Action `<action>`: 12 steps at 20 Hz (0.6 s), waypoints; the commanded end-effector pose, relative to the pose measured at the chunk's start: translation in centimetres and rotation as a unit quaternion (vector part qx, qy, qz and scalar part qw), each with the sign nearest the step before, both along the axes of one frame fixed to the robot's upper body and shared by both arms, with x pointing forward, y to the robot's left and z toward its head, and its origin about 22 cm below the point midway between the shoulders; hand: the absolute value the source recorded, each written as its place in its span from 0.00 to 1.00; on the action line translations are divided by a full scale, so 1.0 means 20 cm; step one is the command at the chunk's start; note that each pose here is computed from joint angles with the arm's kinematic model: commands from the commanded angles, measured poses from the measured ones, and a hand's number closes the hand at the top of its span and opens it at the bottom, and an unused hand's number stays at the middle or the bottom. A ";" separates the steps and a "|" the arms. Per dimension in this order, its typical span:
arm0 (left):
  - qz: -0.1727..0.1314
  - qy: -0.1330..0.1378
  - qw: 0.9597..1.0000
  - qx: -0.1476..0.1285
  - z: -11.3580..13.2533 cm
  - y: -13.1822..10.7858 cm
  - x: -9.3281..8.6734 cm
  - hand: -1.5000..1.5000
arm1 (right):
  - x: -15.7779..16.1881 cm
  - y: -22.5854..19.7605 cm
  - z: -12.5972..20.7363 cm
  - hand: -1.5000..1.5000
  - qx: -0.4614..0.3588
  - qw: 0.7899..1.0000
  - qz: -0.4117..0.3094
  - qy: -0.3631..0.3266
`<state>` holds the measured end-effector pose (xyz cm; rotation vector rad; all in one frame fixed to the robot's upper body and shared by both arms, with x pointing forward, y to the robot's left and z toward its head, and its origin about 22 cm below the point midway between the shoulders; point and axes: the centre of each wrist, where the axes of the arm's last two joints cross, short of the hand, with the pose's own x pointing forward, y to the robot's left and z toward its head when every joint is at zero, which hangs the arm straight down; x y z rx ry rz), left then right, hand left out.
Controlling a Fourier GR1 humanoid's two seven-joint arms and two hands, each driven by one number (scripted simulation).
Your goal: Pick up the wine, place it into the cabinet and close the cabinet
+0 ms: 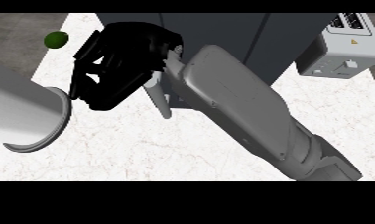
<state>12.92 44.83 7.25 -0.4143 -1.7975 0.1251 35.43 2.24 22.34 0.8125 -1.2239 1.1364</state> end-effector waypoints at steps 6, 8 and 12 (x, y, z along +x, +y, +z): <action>0.022 -0.037 0.999 -0.003 -0.02 0.12 -0.04 0.00 | 0.18 -0.04 -0.10 1.00 0.052 0.996 0.026 0.070; 0.023 -0.039 0.999 -0.007 0.04 0.10 0.01 0.00 | 0.20 -0.06 -0.18 1.00 0.060 0.995 0.025 0.073; 0.026 -0.036 0.999 -0.007 0.01 0.09 0.02 0.00 | 0.31 -0.12 -0.14 1.00 0.071 0.994 0.004 0.085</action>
